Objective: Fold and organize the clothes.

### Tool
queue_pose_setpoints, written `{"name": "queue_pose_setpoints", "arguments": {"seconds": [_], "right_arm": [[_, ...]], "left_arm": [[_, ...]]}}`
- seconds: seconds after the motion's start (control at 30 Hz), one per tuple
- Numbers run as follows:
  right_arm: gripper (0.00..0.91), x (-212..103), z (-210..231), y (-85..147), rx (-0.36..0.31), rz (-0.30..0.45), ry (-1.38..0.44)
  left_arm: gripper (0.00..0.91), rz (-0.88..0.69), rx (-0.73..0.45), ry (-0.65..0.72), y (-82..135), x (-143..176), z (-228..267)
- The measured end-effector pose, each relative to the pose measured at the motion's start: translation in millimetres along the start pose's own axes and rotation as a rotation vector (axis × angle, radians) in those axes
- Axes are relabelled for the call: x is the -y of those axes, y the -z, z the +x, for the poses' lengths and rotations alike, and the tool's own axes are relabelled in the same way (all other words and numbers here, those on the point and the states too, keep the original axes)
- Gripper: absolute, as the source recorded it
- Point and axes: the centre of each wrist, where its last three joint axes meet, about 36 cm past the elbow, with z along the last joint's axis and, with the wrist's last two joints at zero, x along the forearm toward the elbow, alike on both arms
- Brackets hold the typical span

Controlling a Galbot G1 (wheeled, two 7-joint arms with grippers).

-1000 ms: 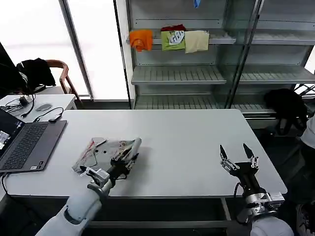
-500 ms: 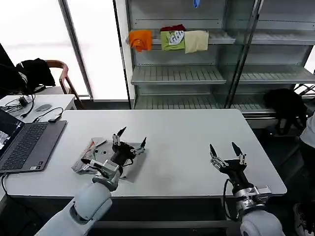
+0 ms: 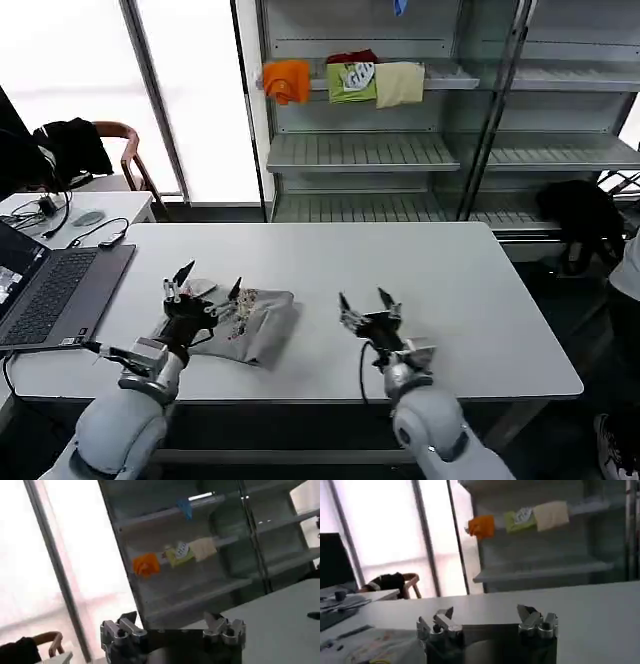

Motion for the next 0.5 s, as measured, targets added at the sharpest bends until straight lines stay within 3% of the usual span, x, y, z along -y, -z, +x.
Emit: {"name": "queue_pose_setpoints", "arguments": {"seconds": [0.23, 0.5], "right_arm": [[0.907, -51, -31, -18, -0.121, -0.022, 0.077], [0.907, -79, -45, -28, -0.182, -0.014, 0.126]], "left_arm": [[0.907, 0.055, -0.013, 0.002, -4, -13, 8], [0.907, 0.077, -0.017, -0.006, -8, -19, 11]]}}
